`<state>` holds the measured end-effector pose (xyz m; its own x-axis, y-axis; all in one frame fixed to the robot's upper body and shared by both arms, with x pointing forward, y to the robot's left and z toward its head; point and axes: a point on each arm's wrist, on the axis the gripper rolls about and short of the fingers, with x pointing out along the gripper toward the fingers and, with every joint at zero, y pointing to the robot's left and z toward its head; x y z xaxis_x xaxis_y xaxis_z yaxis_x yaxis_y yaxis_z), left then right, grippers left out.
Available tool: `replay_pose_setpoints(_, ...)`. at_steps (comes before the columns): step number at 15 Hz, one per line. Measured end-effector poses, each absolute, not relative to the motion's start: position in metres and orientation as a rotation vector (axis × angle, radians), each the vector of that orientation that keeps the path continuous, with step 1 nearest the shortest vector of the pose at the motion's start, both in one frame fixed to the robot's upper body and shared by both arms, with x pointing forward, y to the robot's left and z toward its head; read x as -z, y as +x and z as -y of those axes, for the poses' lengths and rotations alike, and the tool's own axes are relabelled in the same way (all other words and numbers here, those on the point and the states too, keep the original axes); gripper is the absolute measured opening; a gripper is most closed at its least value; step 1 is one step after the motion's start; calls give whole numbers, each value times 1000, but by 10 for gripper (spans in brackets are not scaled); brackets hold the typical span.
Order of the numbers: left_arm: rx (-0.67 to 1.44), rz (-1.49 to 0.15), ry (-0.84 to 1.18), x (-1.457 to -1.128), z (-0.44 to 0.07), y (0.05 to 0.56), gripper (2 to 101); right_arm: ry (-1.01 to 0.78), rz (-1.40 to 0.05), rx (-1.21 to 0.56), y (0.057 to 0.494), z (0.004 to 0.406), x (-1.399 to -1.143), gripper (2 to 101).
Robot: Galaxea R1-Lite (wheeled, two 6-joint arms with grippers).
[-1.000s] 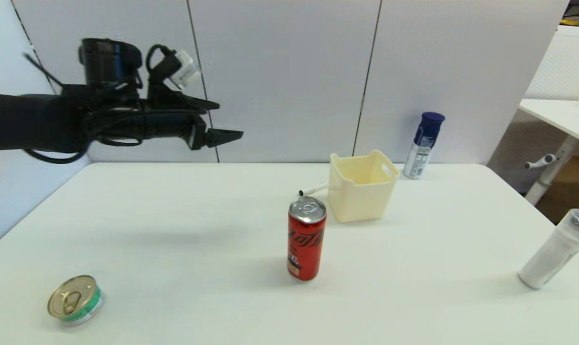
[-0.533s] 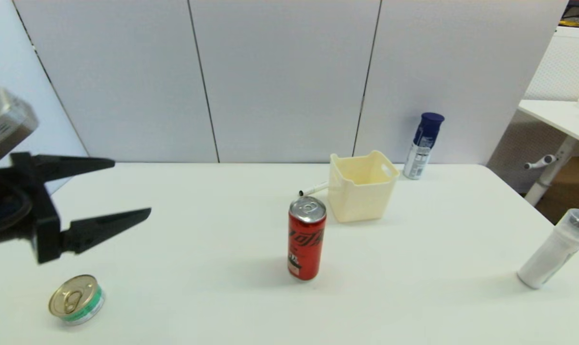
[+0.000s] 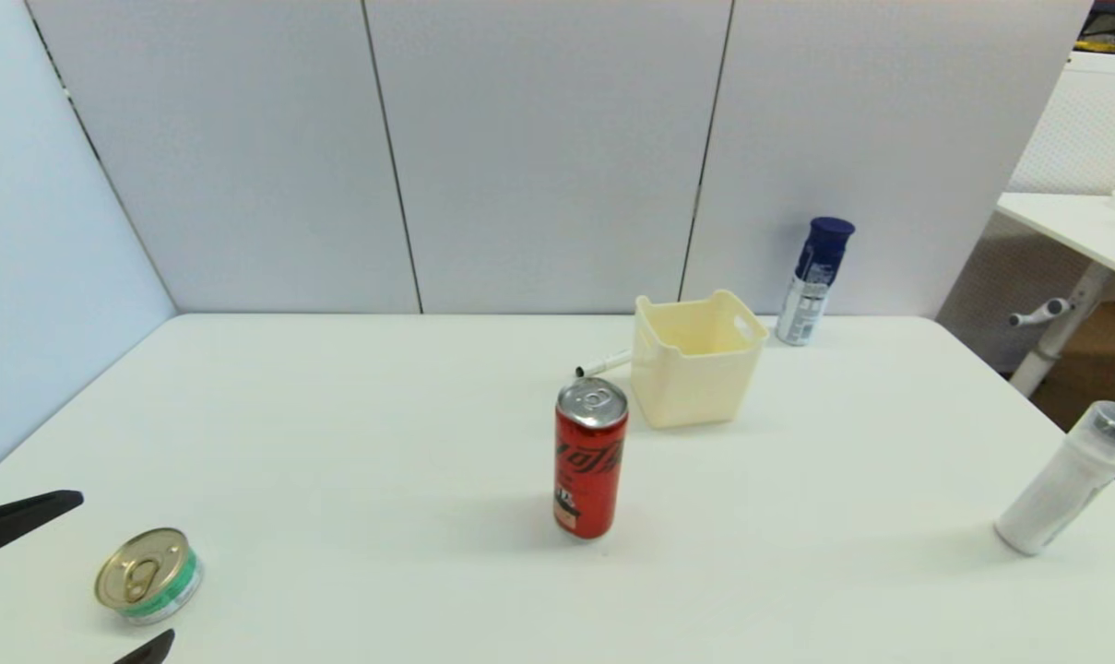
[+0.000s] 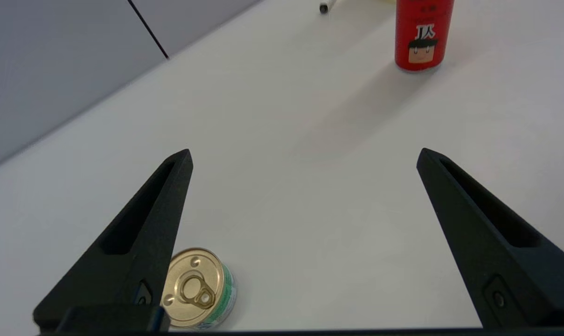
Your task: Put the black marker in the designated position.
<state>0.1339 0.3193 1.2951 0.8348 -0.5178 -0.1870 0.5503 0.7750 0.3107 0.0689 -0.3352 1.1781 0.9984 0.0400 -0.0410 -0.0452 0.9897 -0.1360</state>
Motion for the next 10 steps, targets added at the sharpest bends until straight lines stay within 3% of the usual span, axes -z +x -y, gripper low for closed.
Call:
replay_pose_setpoints(4, 527, 50, 347, -1269, -323, 106, 973, -137, -38, -42, 69, 335, -1178, 980)
replay_pose_setpoints(10, 368, 101, 263, -1225, -326, 92, 977, -137, -38, -43, 69, 335, -1178, 980)
